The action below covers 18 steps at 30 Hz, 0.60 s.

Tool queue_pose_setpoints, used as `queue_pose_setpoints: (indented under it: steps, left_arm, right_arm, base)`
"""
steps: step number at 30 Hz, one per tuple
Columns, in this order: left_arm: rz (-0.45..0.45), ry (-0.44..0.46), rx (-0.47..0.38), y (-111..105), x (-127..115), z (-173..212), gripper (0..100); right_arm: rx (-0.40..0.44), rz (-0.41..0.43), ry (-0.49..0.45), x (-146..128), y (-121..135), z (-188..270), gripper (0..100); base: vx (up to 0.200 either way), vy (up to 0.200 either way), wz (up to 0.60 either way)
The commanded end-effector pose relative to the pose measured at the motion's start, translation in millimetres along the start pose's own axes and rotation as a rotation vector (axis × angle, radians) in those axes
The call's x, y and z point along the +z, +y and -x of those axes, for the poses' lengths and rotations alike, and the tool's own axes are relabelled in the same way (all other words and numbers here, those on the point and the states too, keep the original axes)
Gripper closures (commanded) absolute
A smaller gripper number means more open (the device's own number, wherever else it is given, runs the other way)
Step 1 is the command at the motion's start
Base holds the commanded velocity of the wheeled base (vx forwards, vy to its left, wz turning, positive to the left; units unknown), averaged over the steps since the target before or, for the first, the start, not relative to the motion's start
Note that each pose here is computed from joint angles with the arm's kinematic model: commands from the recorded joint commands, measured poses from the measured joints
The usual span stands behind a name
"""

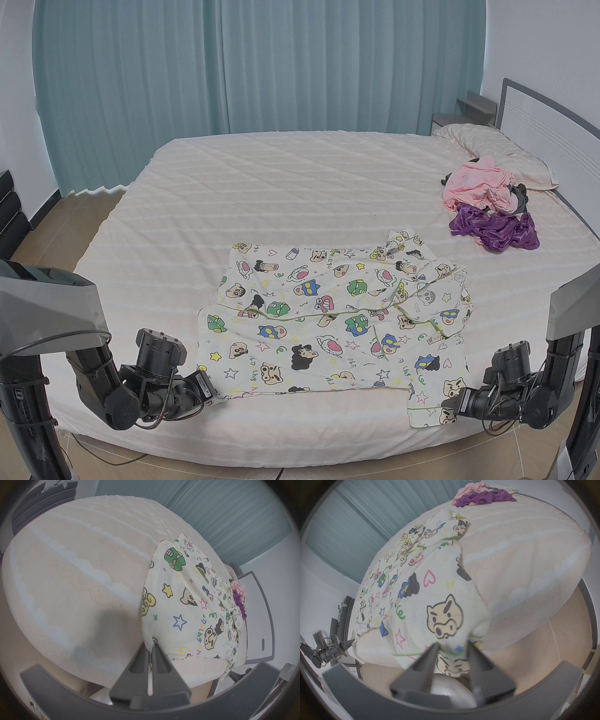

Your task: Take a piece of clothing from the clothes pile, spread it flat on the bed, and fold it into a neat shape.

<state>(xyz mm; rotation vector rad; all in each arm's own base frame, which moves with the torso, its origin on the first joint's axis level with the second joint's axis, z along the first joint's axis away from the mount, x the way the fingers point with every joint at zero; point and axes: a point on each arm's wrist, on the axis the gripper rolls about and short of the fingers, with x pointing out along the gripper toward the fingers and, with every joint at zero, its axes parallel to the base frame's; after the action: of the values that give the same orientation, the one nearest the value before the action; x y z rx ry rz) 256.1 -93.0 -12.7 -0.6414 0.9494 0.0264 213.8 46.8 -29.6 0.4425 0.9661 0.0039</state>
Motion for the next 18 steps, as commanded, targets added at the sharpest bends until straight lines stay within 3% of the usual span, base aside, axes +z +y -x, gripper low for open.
queue_pose_setpoints:
  steps: [1,18]
  left_arm:
    - [0.000,-0.007,-0.008,-0.6,0.3,5.9,100]
    - [-0.008,-0.013,-0.006,2.2,-2.6,19.5,100]
  right_arm:
    - [-0.004,-0.001,0.005,-4.1,-2.9,-1.3,100]
    - [-0.011,0.019,-0.009,-8.5,-6.3,19.9,100]
  base:
    - [0.000,0.000,0.00]
    - [0.000,0.000,0.00]
